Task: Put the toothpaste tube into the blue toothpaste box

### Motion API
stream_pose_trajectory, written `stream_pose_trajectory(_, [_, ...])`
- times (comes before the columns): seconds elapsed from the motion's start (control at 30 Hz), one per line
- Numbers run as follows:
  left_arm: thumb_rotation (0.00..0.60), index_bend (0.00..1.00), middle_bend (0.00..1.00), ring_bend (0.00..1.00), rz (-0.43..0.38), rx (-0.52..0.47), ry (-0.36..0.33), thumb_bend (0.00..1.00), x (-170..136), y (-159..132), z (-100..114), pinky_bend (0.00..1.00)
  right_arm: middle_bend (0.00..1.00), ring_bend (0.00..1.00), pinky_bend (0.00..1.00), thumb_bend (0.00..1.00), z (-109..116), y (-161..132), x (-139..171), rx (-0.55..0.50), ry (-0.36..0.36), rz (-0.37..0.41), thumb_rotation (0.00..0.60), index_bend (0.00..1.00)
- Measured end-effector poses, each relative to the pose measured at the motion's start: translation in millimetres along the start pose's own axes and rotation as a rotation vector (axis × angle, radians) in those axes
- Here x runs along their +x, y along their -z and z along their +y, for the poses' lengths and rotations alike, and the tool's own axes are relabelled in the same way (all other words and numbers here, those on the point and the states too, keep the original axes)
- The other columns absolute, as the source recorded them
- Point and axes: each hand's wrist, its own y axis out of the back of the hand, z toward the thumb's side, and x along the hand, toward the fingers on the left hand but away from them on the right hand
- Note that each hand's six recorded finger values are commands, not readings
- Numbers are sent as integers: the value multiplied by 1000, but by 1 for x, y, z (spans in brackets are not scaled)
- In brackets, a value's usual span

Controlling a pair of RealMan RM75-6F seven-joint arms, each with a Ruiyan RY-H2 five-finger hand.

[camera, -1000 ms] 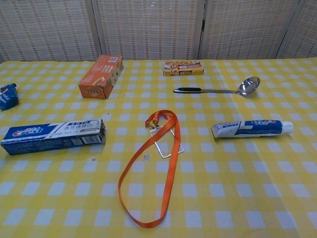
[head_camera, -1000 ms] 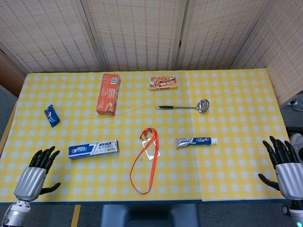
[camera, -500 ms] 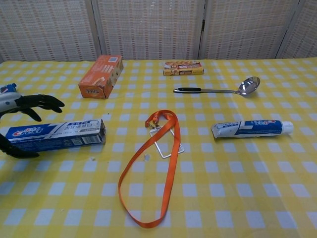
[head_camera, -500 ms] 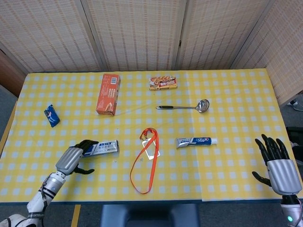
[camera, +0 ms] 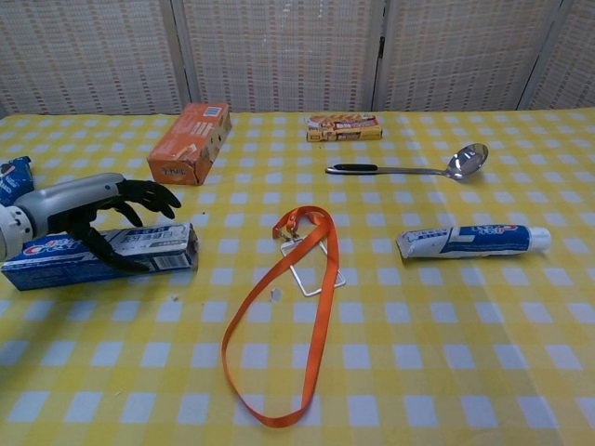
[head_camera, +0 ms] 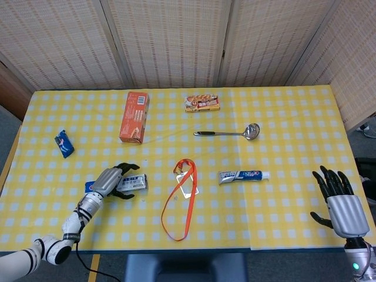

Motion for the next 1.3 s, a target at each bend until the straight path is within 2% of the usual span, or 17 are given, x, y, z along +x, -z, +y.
stream_pose_trajectory(0.1, [600,520,607,468,20,3,-17,180,7,8,0,498,0,0,0,106,0,3,-1,1,-3,-8,600,0])
stream_pose_trajectory(0.17, [600,588,692,546,28,5,-28,179,10,12,-1,566,0,0,0,106,0,4,-2,4,-3,-12,600,0])
stream_pose_trajectory(0.43, [600,592,702,552,32,9,-39,174,13,16,-3,575,0,0,0,106,3,5,0,6,15,-22,600,0])
stream_pose_trajectory(0.9, [600,565,702,524,-3,44,-78,174,-6,0,5,550,0,0,0,106,0,-1,0,8,5,6,600,0])
stream_pose_trajectory(1.1, [600,559,702,520,-40,61,-104,174,-18,-21,12,549,0,0,0,105,-8,-10,-12,12,-35,56,600,0])
stream_pose_trajectory(1.3, [600,547,698,510,-87,78,-109,174,-34,-49,15,540,15,27,4,106,-12,-35,-49,26,-91,176,600,21])
